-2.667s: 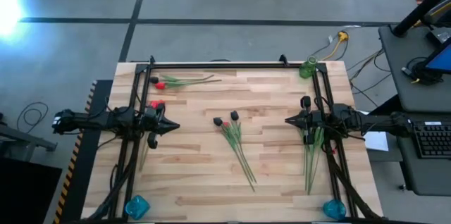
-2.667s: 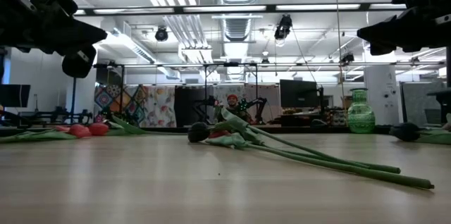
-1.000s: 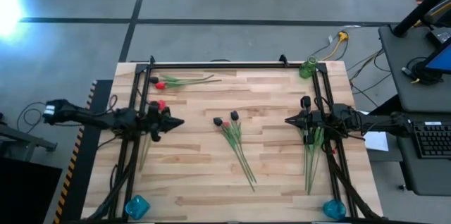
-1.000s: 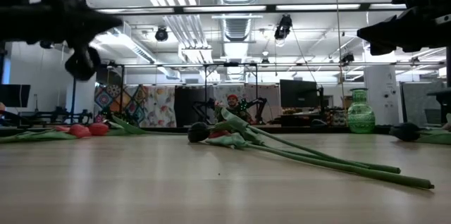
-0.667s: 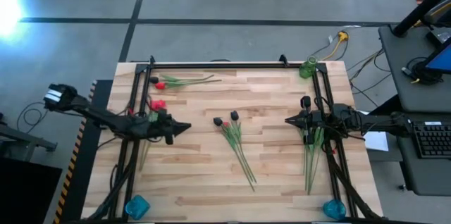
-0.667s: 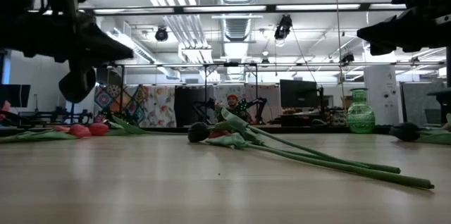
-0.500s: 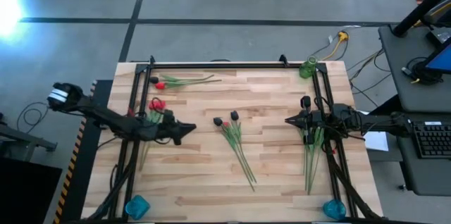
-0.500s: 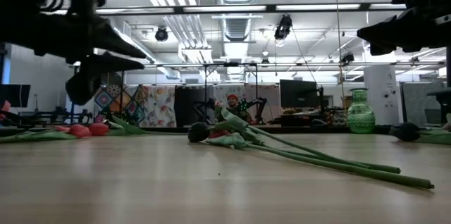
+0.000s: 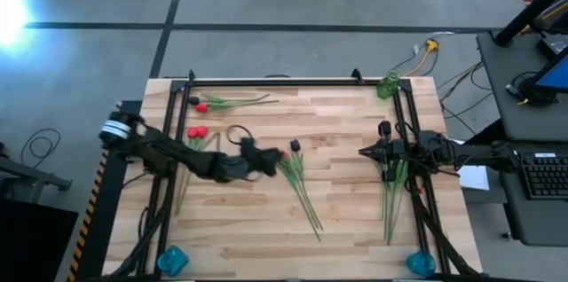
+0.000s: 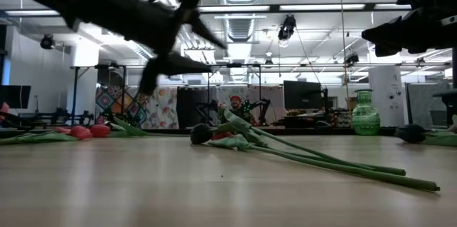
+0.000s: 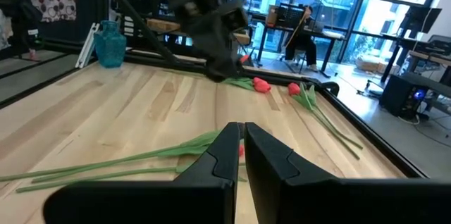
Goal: Sort flowers into vase by color
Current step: Put the black tulip into the left blue vase
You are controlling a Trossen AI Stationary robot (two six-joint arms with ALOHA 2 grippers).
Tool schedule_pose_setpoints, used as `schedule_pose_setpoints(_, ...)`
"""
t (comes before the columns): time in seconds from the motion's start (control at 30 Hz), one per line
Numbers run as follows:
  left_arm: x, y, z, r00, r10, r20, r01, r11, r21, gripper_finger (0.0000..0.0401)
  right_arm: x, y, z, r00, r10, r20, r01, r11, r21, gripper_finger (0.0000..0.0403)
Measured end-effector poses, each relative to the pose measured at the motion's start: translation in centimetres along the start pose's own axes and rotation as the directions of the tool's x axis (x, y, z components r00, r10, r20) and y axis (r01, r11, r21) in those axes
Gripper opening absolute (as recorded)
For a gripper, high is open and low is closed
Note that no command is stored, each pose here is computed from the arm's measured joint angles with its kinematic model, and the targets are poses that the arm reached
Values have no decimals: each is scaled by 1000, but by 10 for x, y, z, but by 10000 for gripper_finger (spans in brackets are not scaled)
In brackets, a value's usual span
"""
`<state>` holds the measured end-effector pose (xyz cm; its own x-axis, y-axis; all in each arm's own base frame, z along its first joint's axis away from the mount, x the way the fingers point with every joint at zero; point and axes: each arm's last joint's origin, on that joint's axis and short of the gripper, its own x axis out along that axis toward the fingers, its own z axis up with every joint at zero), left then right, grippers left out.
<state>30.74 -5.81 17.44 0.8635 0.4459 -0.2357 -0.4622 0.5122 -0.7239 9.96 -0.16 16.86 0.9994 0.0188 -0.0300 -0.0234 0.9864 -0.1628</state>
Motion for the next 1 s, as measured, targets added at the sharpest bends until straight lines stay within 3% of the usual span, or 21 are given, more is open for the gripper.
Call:
schedule_pose_setpoints(0.13, 19, -28, -27, 999, 19, 39, -21, 998, 55, 216, 0, 0, 0, 1000, 1, 1, -1, 1000, 0, 18)
schedule_pose_setpoints(0.27, 29, -33, -48, 986, 164, -32, -164, 986, -16, 220, 0, 0, 0, 1000, 2, -2, -2, 1000, -1, 18)
schedule_pose_setpoints(0.4, 22, -32, -62, 939, 342, -45, -345, 935, -83, 220, 0, 0, 0, 1000, 2, -1, -2, 1000, -2, 18)
schedule_pose_setpoints(0.53, 19, -27, -66, 888, 457, -42, -457, 870, -187, 220, 0, 0, 0, 1000, 2, -1, -2, 1000, -1, 18)
schedule_pose_setpoints(0.83, 73, -19, -71, 869, 489, -77, -489, 825, -284, 220, 0, 0, 0, 1000, 2, 0, -2, 1000, -1, 18)
schedule_pose_setpoints(1.0, 84, -20, -69, 867, 492, -80, -490, 811, -318, 217, 0, 0, 0, 1000, 1, 0, -1, 1000, -1, 18)
